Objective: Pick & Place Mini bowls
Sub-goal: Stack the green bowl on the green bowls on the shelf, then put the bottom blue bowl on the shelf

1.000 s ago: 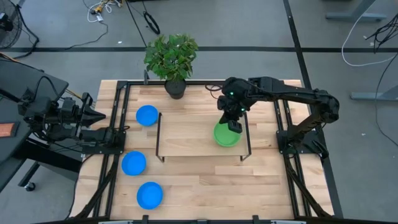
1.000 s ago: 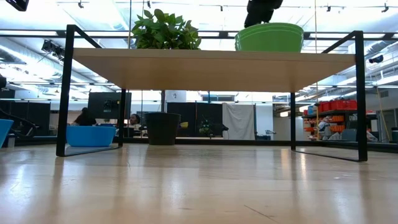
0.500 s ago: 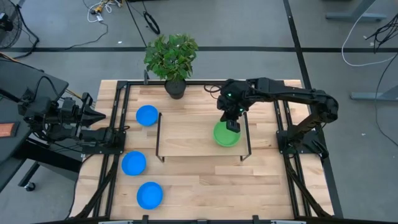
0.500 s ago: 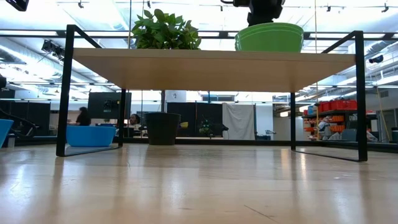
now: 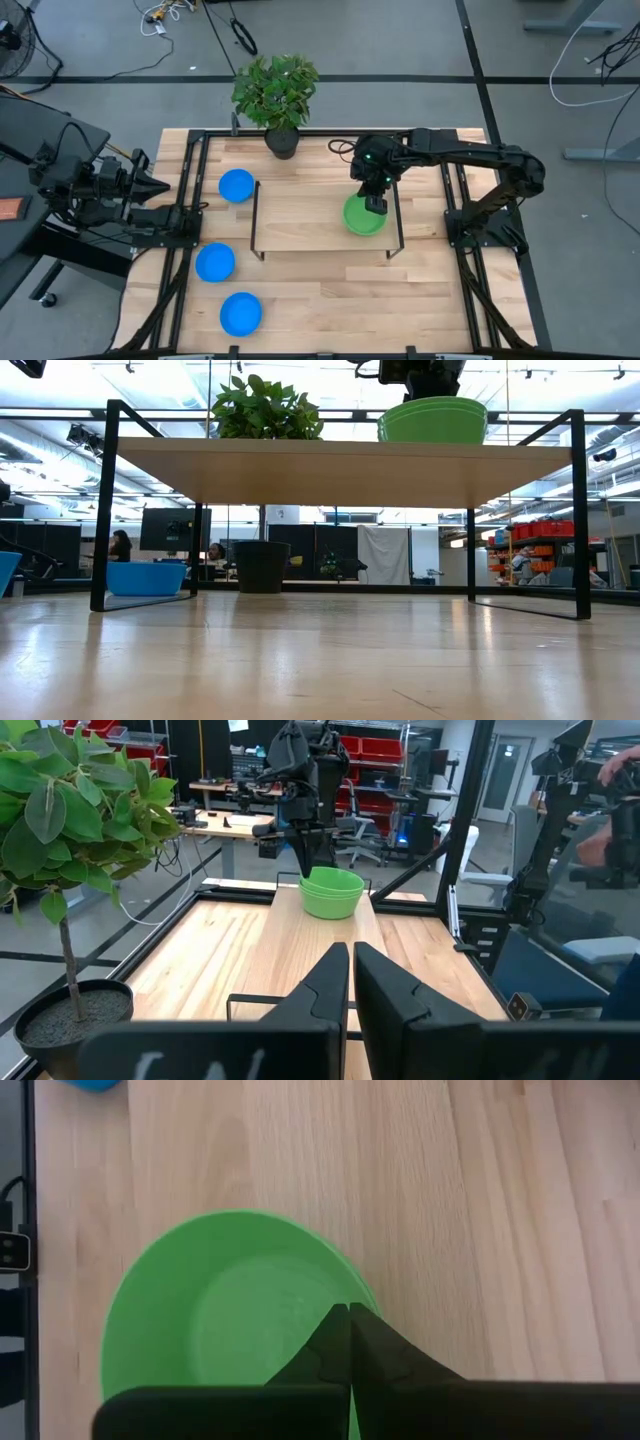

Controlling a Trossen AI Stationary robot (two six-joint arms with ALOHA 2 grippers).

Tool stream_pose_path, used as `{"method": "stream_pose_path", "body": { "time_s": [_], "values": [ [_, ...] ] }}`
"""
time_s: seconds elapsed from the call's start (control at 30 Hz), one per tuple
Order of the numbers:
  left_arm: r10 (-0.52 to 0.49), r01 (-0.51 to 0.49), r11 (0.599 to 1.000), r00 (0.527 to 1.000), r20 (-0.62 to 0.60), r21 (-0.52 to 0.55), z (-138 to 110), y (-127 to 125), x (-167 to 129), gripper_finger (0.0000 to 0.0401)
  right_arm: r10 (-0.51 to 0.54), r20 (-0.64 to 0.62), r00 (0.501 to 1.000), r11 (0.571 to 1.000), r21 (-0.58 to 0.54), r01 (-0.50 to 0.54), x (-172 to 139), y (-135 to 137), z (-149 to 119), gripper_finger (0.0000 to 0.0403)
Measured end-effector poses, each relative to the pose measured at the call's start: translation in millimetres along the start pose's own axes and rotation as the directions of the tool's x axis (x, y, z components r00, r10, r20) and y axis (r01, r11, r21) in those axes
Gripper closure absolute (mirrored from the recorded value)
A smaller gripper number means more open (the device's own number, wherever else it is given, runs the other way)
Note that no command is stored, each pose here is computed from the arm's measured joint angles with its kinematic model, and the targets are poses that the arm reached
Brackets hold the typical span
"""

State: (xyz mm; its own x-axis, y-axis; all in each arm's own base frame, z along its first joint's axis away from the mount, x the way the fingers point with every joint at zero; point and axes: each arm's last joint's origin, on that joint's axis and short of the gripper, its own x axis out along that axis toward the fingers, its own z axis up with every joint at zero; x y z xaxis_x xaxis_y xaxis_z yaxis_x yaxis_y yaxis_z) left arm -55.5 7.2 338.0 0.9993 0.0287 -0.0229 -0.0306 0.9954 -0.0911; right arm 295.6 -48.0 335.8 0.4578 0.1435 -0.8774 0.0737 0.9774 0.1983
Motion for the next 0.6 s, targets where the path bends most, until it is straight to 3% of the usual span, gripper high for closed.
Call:
{"method": "stream_pose_path", "body": {
  "time_s": [0.33, 0.6],
  "values": [
    [0.0, 0.0, 1.0, 1.0, 0.0, 0.0, 0, 0, 0, 0.0378, 0.0, 0.014, 1.0, 1.0, -0.003, 0.0, -4, 1, -1, 0.0403],
    [0.0, 0.0, 1.0, 1.0, 0.0, 0.0, 0, 0, 0, 0.0378, -0.013, 0.168, 0.986, 1.0, 0.017, 0.01, -30, 7, 0, 0.0403]
  ]
}}
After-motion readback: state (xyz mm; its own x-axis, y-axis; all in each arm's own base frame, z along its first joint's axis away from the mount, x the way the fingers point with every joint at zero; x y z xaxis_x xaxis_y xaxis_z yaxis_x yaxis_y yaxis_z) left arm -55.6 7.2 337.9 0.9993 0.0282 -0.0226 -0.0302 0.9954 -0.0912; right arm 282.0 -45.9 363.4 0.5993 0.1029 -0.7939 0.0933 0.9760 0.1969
